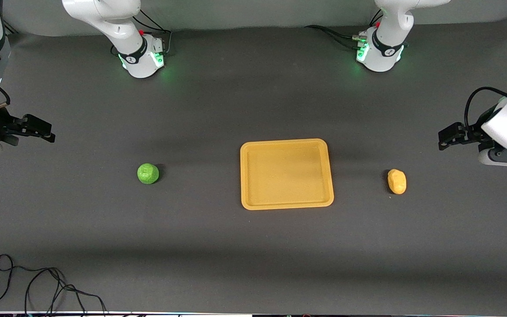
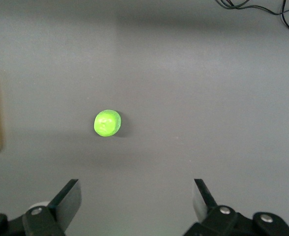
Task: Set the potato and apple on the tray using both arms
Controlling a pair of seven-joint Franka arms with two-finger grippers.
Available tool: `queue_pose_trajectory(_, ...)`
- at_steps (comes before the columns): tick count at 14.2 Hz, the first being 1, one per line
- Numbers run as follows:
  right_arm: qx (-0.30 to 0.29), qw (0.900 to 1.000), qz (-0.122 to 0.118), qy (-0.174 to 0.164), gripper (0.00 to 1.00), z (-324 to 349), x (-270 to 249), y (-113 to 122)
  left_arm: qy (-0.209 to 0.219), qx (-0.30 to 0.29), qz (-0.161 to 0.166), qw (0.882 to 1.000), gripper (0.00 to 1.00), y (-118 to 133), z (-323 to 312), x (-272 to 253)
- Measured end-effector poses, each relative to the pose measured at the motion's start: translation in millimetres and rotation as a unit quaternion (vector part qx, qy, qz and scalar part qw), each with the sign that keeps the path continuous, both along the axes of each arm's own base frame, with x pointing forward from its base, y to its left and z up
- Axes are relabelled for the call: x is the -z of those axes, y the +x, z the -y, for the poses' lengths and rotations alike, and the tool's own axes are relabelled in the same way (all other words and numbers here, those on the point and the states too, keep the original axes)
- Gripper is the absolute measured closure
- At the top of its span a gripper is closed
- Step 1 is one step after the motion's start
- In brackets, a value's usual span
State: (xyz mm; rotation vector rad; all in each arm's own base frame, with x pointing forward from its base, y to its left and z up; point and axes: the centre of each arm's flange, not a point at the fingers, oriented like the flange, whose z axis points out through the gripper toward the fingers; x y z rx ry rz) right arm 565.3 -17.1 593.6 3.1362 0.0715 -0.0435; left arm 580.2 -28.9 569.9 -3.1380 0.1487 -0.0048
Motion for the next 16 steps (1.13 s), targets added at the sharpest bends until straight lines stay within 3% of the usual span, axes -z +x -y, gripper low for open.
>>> queue_pose_trajectory(6, -0.001, 1.0, 0.0, 0.0, 0.0, -0.6, -0.3, 0.1, 0.001, 0.0, -0.007, 1.0, 0.0, -5.7, 0.0, -2.2)
queue_pose_trajectory(8, -0.001, 1.0, 0.0, 0.0, 0.0, -0.8, -0.3, 0.1, 0.001, 0.0, 0.006, 1.0, 0.0, -0.7, -0.4, 19.7)
queue_pose_trajectory(10, -0.001, 1.0, 0.0, 0.0, 0.0, -1.3, -0.3, 0.1, 0.0, -0.002, 0.014, 1.0, 0.0, 5.3, -2.0, 73.2)
queue_pose_trajectory(13, -0.002, 1.0, 0.0, 0.0, 0.0, -1.9, 0.3, 0.3, -0.003, -0.003, -0.028, 1.0, 0.0, 15.0, -3.9, 180.7)
queue_pose_trajectory(16, -0.003, 1.0, -0.001, 0.0, 0.0, -3.9, 1.0, 0.5, -0.01, -0.007, -0.011, 1.0, 0.0, 20.7, -5.8, 275.3)
